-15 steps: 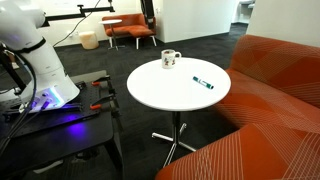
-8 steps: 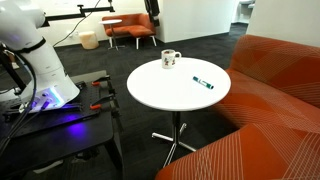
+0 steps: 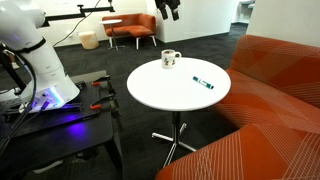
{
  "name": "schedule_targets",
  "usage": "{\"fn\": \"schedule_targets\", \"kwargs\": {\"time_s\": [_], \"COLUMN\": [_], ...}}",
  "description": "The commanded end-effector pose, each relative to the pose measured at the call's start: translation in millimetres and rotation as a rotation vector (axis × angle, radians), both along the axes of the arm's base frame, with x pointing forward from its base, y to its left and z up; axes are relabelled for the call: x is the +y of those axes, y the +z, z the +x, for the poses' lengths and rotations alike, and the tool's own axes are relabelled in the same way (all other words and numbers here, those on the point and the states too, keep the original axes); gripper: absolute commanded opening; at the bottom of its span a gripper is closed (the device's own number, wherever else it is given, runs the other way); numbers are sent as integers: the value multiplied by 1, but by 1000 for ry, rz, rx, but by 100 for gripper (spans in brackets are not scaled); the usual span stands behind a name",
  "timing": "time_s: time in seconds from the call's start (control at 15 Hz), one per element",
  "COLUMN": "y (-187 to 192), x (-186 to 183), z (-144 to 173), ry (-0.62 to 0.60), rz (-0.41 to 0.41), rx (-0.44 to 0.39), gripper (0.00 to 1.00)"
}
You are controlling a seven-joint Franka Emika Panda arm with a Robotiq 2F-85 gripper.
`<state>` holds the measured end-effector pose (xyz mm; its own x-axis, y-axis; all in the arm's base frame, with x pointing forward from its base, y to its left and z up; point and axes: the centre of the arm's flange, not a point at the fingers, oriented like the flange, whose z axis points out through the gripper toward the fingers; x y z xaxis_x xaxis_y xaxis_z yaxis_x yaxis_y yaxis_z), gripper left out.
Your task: Pick up the pen from the table and put it in the cup
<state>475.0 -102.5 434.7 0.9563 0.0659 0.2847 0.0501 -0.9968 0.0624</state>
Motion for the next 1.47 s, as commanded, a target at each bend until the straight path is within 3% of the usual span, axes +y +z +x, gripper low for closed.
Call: {"fn": "schedule_targets", "kwargs": {"time_s": [0.0,0.4,0.8,0.87,0.93,1.4], "y": [3,-4,-37,-42,-38,-51], "x": [-20,-35,-34,-34,-27,-28], "z": [33,62,86,85,73,90], "ry": [171,501,737,758,705,758], "rz": [-32,-125,-215,-211,-185,-201], "rx": [-15,0,61,77,73,68], "gripper": [100,100,100,100,100,100]}}
